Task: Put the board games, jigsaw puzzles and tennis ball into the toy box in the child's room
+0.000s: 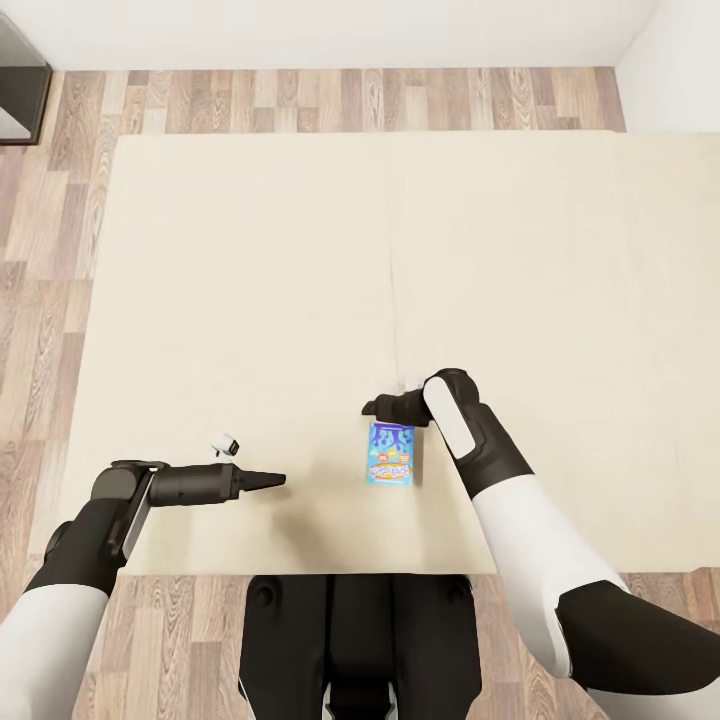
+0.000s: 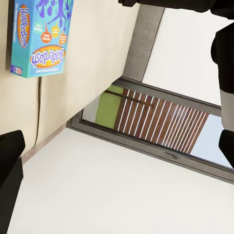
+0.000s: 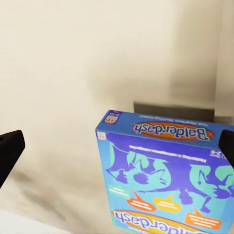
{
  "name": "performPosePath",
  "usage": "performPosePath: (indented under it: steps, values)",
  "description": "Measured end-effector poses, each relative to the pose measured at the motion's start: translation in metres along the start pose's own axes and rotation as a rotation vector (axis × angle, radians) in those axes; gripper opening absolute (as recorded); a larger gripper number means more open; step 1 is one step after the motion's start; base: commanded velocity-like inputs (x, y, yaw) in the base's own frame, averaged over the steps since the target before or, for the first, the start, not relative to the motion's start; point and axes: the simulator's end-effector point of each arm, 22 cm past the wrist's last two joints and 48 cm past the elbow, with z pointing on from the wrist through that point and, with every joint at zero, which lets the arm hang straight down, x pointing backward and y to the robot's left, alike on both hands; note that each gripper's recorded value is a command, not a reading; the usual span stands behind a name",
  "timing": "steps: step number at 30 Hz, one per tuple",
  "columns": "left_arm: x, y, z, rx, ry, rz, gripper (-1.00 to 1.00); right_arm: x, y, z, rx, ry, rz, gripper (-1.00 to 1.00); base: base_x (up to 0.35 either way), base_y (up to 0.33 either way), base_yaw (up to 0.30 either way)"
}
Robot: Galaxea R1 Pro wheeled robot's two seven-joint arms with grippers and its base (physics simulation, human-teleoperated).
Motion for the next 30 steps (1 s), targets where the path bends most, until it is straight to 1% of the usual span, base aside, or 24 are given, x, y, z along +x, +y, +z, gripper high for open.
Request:
performPosePath:
  steps: [23,30]
  values:
    - [0.0,0.0,0.0,0.0,0.002,0.0,1.0,0.002,0.002,0.001,-0.012,0.005,0.007,1.0,0.0,0.0,0.0]
    - [0.0,0.0,0.0,0.0,0.001,0.001,1.0,0.012,0.001,0.004,-0.018,0.015,0.017,1.0,0.0,0.0,0.0]
